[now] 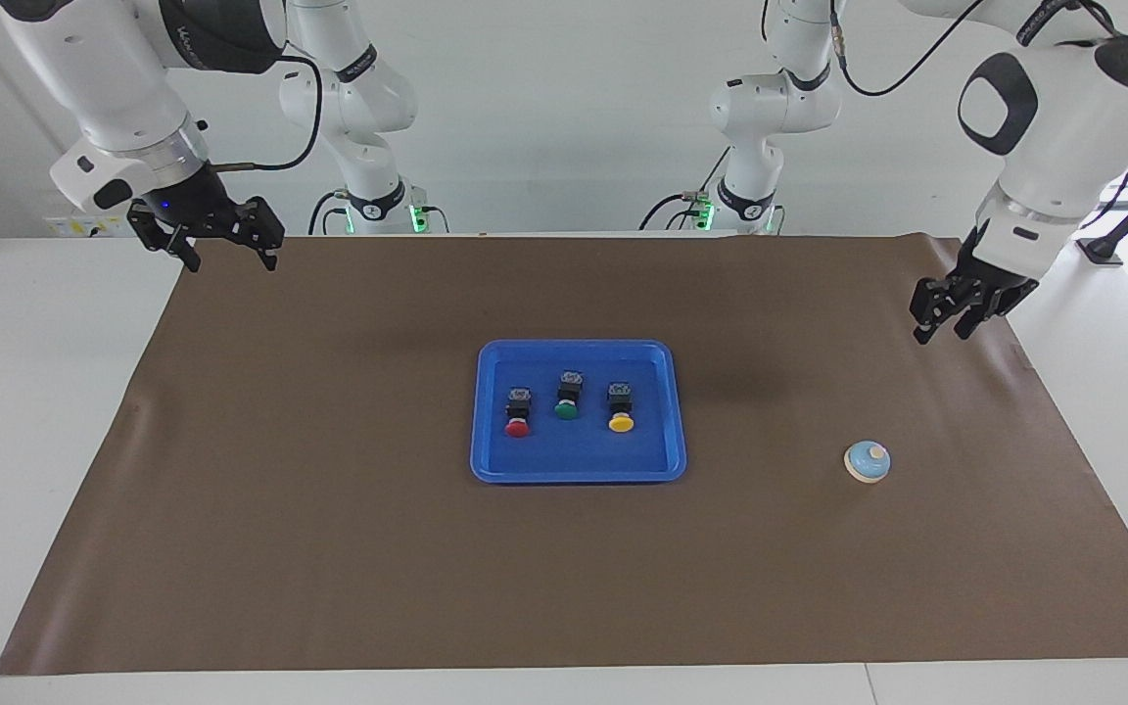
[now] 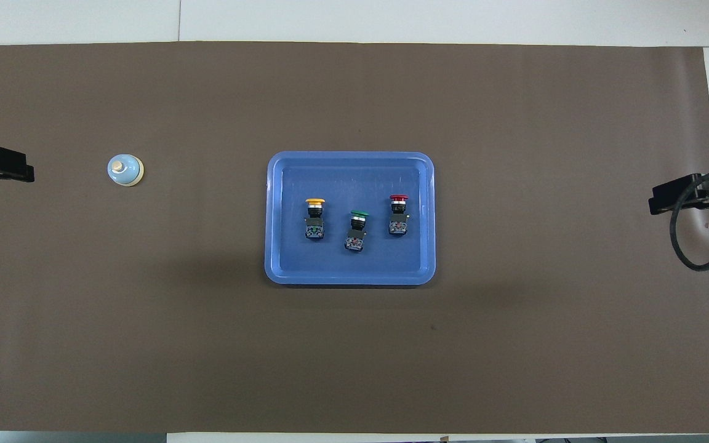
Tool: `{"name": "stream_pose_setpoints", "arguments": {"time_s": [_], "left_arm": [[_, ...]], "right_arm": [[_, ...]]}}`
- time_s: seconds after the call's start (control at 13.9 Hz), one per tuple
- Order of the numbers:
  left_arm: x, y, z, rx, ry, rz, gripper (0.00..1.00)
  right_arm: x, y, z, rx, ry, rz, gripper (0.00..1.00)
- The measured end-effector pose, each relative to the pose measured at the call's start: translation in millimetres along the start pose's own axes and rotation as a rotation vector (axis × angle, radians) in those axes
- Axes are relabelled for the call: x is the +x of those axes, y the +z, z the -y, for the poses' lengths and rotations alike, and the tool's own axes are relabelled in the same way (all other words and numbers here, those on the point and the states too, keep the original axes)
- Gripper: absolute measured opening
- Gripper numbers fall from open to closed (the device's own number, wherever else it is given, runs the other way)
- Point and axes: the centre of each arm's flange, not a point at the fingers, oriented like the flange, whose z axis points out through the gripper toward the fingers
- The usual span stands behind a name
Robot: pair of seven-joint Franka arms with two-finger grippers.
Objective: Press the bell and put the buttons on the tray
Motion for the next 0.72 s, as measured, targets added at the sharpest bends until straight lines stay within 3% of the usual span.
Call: {"name": "stream_pose_setpoints", "arguments": {"time_s": [0.07, 0.72], "left_arm": [[-8.2, -8.8, 0.4, 0.0, 0.0, 0.007, 1.0], [-21.0, 1.5, -5.7, 0.003, 0.012, 0.099, 1.0]], "right_arm": [[0.0, 0.0, 0.0, 0.0, 0.0, 0.0, 1.0], [0.0, 0.0, 0.0, 0.0, 0.0, 0.0, 1.0]]}}
